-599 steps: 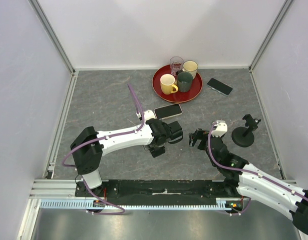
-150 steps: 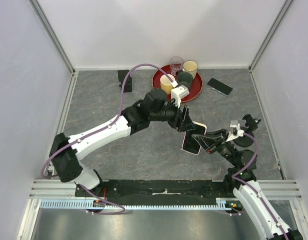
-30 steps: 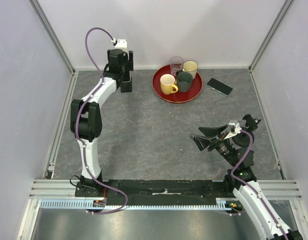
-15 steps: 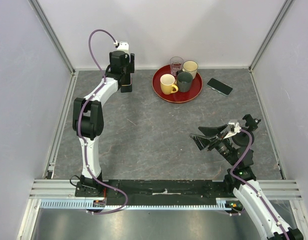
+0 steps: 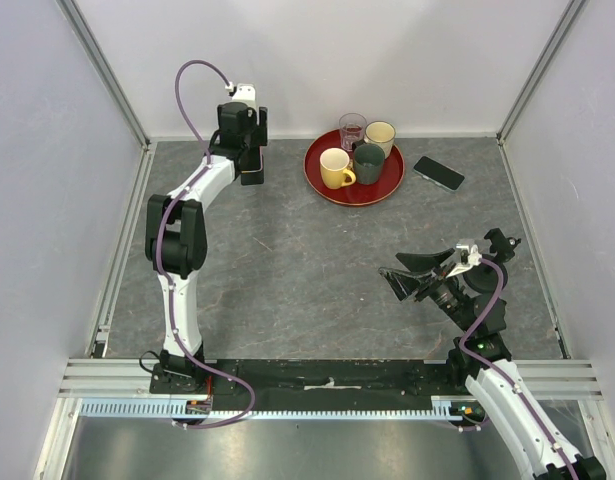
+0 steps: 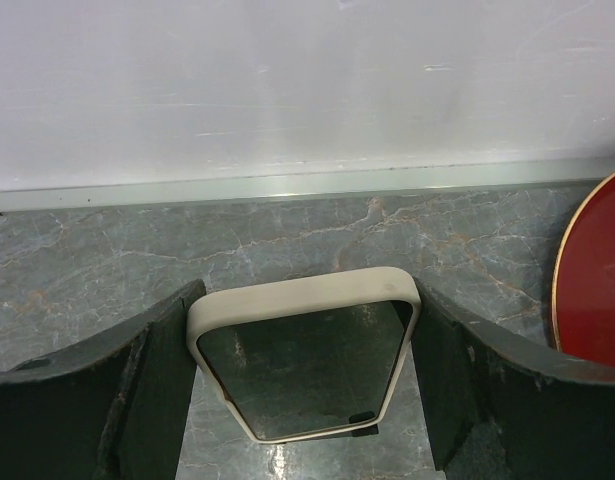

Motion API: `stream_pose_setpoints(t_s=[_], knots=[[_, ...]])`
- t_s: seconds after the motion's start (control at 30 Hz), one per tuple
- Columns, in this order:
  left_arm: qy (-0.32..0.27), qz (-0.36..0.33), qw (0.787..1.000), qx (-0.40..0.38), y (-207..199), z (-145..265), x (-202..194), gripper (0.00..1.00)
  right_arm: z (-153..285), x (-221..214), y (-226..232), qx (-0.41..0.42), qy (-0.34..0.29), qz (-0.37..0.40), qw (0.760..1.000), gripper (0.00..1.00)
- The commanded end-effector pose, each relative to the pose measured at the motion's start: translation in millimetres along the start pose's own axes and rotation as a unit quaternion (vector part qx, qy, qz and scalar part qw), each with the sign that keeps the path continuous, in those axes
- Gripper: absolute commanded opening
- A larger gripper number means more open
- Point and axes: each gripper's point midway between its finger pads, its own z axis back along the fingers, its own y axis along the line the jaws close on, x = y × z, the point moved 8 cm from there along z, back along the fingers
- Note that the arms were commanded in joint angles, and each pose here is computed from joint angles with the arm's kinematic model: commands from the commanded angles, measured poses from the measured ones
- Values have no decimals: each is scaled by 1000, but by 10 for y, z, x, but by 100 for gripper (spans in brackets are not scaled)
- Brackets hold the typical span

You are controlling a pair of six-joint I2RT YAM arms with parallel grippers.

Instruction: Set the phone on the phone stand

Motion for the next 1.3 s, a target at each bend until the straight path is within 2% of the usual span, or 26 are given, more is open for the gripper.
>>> stream_pose_setpoints(t_s=[0.0, 0.3, 0.73, 0.97, 1.07, 1.2, 1.27], knots=[[-37, 21, 999, 9, 115, -66, 165, 2, 148, -429, -238, -26, 35, -21, 999, 93], [-39, 42, 998, -20, 218, -120, 151, 2, 146, -439, -249, -28, 37, -21, 999, 93], [3, 100, 995, -27, 200, -179, -40, 2, 144, -444, -252, -27, 38, -21, 999, 93], [12, 91, 995, -40, 170, -194, -63, 2, 145, -446, -247, -25, 38, -21, 999, 93], [19, 90, 996, -10, 227, -195, -73, 2, 145, -445, -249, -26, 37, -22, 999, 93], [21, 84, 996, -8, 231, -209, -92, 10, 145, -445, -249, -26, 37, -22, 999, 93], [24, 84, 996, -8, 226, -231, -119, 20, 145, -445, -250, -26, 37, -21, 999, 93]])
